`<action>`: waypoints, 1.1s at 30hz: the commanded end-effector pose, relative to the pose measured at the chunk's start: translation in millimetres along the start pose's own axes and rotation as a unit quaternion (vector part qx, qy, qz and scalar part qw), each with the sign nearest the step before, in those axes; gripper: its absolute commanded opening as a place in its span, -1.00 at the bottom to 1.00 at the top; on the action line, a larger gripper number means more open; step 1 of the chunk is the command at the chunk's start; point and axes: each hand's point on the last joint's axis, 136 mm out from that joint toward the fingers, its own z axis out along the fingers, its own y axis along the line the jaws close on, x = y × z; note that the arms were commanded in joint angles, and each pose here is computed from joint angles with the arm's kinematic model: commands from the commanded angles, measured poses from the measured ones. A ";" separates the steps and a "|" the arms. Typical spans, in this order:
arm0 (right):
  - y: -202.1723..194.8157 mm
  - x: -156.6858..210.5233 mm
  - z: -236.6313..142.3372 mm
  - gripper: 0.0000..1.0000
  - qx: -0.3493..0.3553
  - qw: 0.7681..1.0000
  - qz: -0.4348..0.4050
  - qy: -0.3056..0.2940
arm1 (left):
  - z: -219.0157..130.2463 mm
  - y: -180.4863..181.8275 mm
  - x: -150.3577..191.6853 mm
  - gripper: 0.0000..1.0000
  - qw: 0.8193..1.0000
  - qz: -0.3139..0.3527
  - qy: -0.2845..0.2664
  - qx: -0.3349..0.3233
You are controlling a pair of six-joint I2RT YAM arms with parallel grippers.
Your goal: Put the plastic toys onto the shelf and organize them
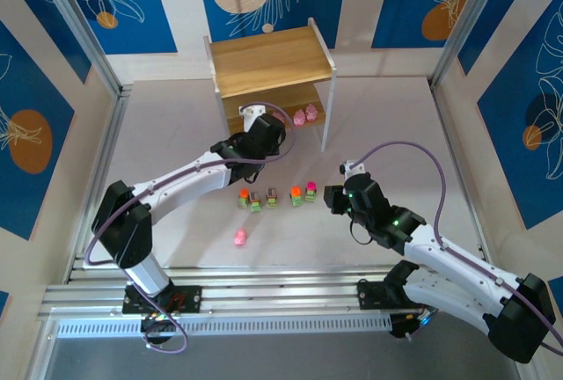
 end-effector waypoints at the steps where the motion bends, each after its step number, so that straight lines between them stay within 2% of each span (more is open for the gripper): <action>1: 0.0 4.4 -0.3 -0.46 -0.010 1.000 0.011 0.004 | 6.1 -0.3 -11.5 -0.63 1.000 0.003 -0.005 0.000; 33: -1.0 5.6 3.1 -0.46 -0.017 1.000 0.021 0.012 | 44.1 -4.7 -19.3 -0.62 1.000 -0.005 -0.008 -0.008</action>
